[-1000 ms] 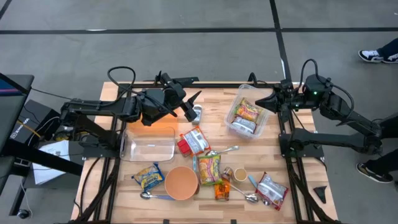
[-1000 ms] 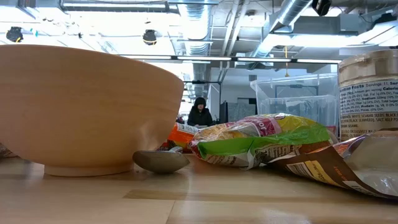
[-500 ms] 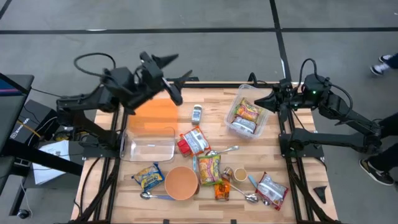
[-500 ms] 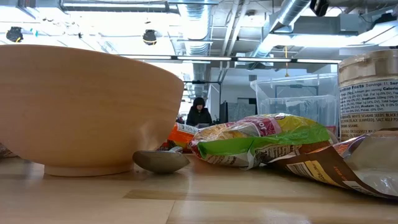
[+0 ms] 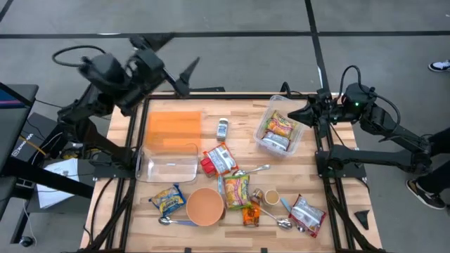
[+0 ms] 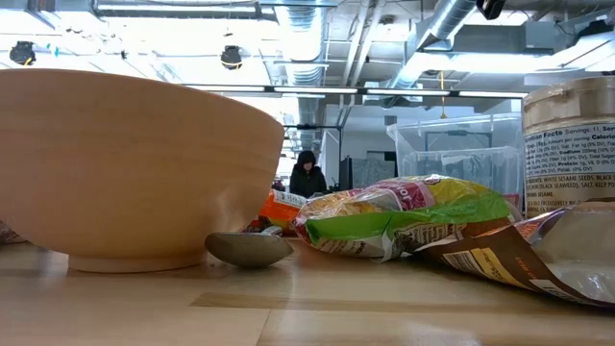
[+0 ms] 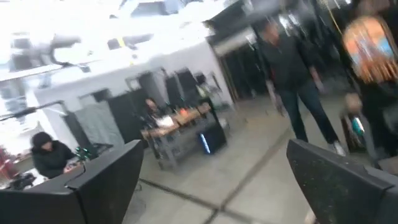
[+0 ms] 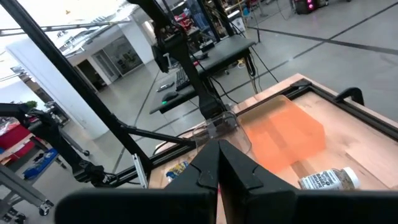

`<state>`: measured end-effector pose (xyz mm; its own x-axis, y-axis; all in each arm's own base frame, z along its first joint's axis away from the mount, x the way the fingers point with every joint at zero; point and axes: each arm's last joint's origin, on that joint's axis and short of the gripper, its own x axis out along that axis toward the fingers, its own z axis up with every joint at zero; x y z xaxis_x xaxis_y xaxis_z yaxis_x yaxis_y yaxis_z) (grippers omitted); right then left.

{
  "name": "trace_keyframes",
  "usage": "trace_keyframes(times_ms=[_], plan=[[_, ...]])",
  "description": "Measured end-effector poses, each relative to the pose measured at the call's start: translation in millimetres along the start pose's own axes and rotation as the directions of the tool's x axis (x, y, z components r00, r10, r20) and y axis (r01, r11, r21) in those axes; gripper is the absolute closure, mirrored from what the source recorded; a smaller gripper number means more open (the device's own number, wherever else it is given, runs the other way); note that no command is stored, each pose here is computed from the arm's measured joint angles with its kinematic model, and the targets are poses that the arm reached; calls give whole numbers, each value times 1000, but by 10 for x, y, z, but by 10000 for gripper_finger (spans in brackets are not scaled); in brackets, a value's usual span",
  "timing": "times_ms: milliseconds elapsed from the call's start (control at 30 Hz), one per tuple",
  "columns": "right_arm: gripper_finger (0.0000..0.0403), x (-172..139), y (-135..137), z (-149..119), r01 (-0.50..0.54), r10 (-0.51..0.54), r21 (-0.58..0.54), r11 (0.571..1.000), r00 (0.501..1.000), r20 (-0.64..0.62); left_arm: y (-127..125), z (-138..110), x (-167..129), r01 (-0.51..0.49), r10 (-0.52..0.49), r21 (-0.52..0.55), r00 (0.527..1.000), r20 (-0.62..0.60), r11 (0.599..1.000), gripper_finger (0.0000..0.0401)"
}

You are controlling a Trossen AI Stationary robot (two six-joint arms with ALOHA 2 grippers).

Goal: Pick & Place Food Item
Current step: Put the red seasoning can into the orange bin

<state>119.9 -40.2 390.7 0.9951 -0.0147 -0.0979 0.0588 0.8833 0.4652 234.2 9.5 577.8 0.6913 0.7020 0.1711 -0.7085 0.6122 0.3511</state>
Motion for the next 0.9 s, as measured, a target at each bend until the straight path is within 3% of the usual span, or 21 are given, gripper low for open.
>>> trace_keyframes(times_ms=[133,233,400,500,633,833,900], plan=[[403,0,0,1,0,0,0,1000,1000,1,-183,-113,149,101,-90,106,990,-106,989,13],[403,1,0,2,-1,1,0,1000,1000,2,-333,-234,285,223,-174,202,956,-237,954,13],[403,1,1,4,-2,2,15,1000,1000,3,-666,-625,533,470,-320,222,812,-489,854,15],[403,1,1,3,-2,2,17,1000,1000,3,-858,-890,586,630,-448,105,649,-615,770,15],[403,0,0,3,-1,1,18,1000,1000,3,-1201,-1215,602,783,-562,-70,377,-737,618,15],[403,-1,3,-1,-9,9,11,1000,1000,-4,-1623,-1547,492,879,-643,-226,113,-758,420,16],[403,-1,9,-6,-23,23,4,1000,1000,-14,-1748,-1701,461,891,-635,-243,63,-770,382,20]])
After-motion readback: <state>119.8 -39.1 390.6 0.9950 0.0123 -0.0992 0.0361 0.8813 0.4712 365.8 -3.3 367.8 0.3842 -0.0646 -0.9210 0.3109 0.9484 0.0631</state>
